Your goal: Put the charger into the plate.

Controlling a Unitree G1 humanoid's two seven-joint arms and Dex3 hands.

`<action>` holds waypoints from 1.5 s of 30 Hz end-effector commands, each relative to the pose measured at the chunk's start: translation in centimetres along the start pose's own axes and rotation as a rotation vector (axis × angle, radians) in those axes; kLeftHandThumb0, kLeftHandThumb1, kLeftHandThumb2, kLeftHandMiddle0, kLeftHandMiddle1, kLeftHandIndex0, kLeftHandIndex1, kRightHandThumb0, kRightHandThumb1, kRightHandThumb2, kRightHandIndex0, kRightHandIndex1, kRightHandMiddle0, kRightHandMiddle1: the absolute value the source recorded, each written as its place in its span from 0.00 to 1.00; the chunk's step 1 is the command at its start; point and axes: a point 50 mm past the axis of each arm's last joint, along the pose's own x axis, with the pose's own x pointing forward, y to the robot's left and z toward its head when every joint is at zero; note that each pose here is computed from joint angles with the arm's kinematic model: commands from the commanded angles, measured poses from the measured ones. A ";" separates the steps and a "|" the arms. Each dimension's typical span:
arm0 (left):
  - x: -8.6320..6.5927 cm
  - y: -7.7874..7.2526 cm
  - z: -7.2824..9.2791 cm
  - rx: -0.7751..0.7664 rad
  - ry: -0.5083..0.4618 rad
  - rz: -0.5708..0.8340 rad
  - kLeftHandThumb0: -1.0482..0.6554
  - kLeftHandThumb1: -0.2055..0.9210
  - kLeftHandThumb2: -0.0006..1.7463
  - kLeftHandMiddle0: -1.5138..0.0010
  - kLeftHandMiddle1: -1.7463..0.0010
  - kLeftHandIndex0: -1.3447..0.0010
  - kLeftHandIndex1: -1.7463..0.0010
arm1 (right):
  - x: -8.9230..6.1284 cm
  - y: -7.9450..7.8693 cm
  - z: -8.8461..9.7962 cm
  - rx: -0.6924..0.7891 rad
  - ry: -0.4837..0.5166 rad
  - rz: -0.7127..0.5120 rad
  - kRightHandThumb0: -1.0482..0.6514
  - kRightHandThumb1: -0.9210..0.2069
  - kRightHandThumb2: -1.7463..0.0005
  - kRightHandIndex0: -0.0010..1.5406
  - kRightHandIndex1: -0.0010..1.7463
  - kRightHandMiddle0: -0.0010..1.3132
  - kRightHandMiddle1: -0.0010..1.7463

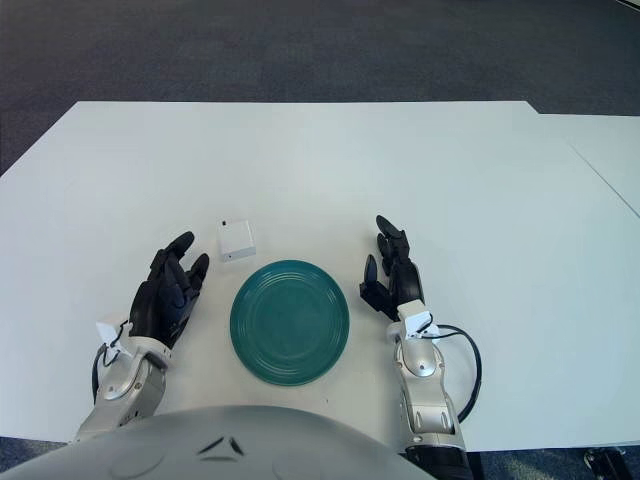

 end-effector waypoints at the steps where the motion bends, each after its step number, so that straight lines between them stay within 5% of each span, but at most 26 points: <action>1: -0.2 0.3 -0.8 0.015 0.056 0.014 0.01 1.00 0.53 0.82 0.99 0.96 0.59 | -0.6 -0.1 -1.0 -0.011 0.071 0.007 0.20 0.00 0.47 0.11 0.00 0.00 0.25; 30: 0.3 0.0 0.0 -0.154 0.004 -0.033 0.00 1.00 0.53 0.88 0.99 1.00 0.70 | -0.7 -0.1 -1.0 -0.027 0.066 -0.020 0.21 0.00 0.47 0.12 0.00 0.00 0.28; 32: 0.5 0.1 0.7 -0.069 -0.036 -0.017 0.00 1.00 0.52 0.86 0.99 0.99 0.68 | -0.6 -0.1 -1.0 -0.026 0.068 -0.021 0.21 0.00 0.47 0.12 0.00 0.00 0.28; 34: 1.1 0.5 1.9 0.232 -0.107 0.030 0.02 1.00 0.51 0.85 0.99 0.99 0.66 | -0.6 -0.1 -1.0 -0.023 0.070 -0.023 0.20 0.00 0.47 0.13 0.00 0.00 0.28; 36: 1.4 0.5 2.3 0.350 -0.144 0.050 0.03 1.00 0.50 0.84 0.99 0.99 0.64 | -0.6 -0.1 -1.1 -0.022 0.071 -0.024 0.20 0.00 0.47 0.13 0.00 0.00 0.28; 39: 2.4 -0.3 4.2 0.904 -0.313 0.073 0.02 1.00 0.49 0.83 0.99 1.00 0.63 | -0.6 0.1 -1.1 -0.026 0.074 -0.026 0.20 0.00 0.47 0.13 0.00 0.00 0.28; 45: 3.3 -1.7 5.6 1.212 -0.438 0.121 0.00 1.00 0.45 0.83 1.00 0.98 0.62 | -0.6 0.3 -1.0 -0.031 0.080 -0.031 0.20 0.00 0.47 0.12 0.00 0.00 0.28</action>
